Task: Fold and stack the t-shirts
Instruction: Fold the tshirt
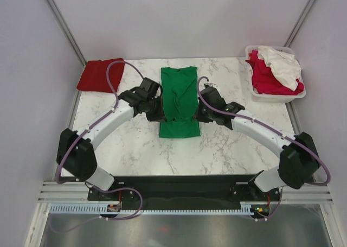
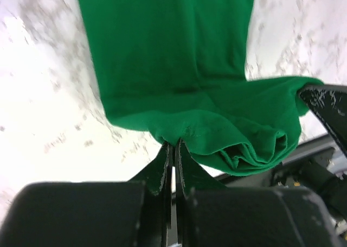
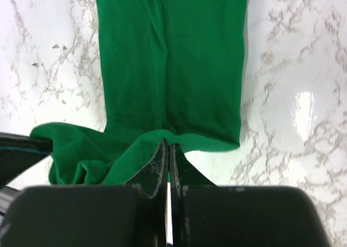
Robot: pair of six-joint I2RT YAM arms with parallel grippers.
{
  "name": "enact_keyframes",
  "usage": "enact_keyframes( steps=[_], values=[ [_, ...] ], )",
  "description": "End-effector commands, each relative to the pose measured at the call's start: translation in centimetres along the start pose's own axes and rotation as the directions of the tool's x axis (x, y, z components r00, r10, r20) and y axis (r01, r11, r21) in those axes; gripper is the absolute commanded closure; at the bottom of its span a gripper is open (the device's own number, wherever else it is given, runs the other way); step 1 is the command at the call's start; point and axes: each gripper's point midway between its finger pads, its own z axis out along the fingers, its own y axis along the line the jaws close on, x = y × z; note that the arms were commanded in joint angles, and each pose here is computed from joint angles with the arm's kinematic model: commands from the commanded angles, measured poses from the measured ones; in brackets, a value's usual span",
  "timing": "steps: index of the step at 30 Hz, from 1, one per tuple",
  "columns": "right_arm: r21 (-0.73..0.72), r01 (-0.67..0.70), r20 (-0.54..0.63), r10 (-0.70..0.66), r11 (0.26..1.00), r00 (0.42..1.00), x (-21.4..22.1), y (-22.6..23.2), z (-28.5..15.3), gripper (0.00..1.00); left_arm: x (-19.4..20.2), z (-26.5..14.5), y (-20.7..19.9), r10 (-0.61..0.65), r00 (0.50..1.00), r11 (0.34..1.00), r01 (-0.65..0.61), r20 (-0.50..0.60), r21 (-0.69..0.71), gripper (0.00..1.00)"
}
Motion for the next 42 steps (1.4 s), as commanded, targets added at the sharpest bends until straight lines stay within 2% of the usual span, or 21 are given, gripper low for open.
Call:
enact_keyframes(
  steps=[1,8,9,13,24,26,27,28,29,30,31,34,36,38,39,40,41,42],
  values=[
    [0.010,0.070,-0.010,-0.069,0.998,0.998,-2.1,0.1,2.0,1.00,-3.2,0.5,1.0,0.092,0.996,0.995,-0.091,0.022,-0.046,0.98],
    [0.065,0.052,-0.037,-0.049,0.997,0.998,-4.9,-1.3,6.8,1.00,-9.7,3.4,2.7,0.113,0.993,0.988,-0.110,0.025,-0.111,0.98],
    [0.067,0.052,-0.034,-0.050,0.996,0.998,-5.3,-1.4,7.1,1.00,-9.7,4.9,3.5,0.105,0.994,0.986,-0.105,-0.008,-0.129,0.98],
    [0.063,0.032,-0.026,-0.030,0.997,0.999,-7.3,-1.6,8.5,1.00,-11.6,6.6,3.9,0.119,0.992,0.983,-0.122,-0.029,-0.139,0.98],
    [0.072,0.013,-0.099,-0.005,0.997,0.995,-7.8,-3.2,13.9,1.00,-13.9,10.8,5.4,0.099,0.992,0.978,-0.112,-0.080,-0.178,0.98],
    [0.082,0.006,-0.107,0.002,0.997,0.994,-8.1,-3.7,15.0,0.81,-14.5,11.8,5.9,0.091,0.992,0.976,-0.106,-0.087,-0.189,0.95],
    [0.086,-0.001,-0.100,0.010,0.996,0.995,-8.8,-4.1,15.3,0.56,-14.5,12.2,6.1,0.089,0.991,0.976,-0.106,-0.095,-0.191,0.90],
    [0.088,-0.007,-0.104,0.016,0.996,0.994,-9.3,-4.2,15.8,0.47,-15.6,12.0,6.0,0.095,0.993,0.977,-0.108,-0.075,-0.185,0.68],
    [0.098,-0.014,-0.106,0.024,0.995,0.994,-9.6,-4.6,16.0,0.42,-15.6,12.7,6.4,0.091,0.992,0.976,-0.106,-0.087,-0.188,0.50],
    [0.112,-0.027,-0.097,0.038,0.993,0.995,-10.5,-5.2,16.0,0.37,-16.0,12.7,6.4,0.089,0.993,0.978,-0.103,-0.084,-0.183,0.39],
    [0.105,-0.030,-0.076,0.038,0.994,0.996,-11.7,-5.0,15.8,0.35,-17.0,11.7,6.4,0.082,0.994,0.979,-0.093,-0.067,-0.184,0.27],
    [0.117,-0.012,-0.027,0.016,0.993,1.000,-14.1,-5.2,14.1,0.27,-18.6,8.9,6.4,0.097,0.995,0.970,-0.095,-0.003,-0.222,0.14],
    [0.134,0.010,0.025,-0.013,0.991,1.000,-15.7,-5.1,12.1,0.23,-19.6,5.6,5.8,0.109,0.992,0.966,-0.091,0.065,-0.243,0.14],
    [0.130,0.026,0.032,-0.030,0.991,0.999,-15.4,-5.1,10.3,0.21,-18.4,4.5,6.6,0.090,0.994,0.959,-0.070,0.061,-0.274,0.14],
    [0.125,0.026,0.023,-0.029,0.992,0.999,-14.9,-5.1,9.8,0.20,-18.3,2.7,6.0,0.091,0.992,0.964,-0.064,0.092,-0.259,0.14],
    [0.114,0.022,0.014,-0.023,0.993,1.000,-13.7,-5.4,8.9,0.19,-16.1,3.3,7.0,0.060,0.997,0.961,-0.046,0.042,-0.274,0.14],
    [0.110,0.016,0.007,-0.017,0.994,1.000,-12.9,-5.8,8.6,0.19,-15.8,3.2,6.7,0.057,0.997,0.966,-0.041,0.057,-0.254,0.14],
    [0.042,0.009,-0.037,-0.007,0.999,0.999,-11.4,-4.9,8.3,0.19,-14.6,3.3,6.4,0.042,0.998,0.976,-0.032,0.041,-0.216,0.14]
  ],
)
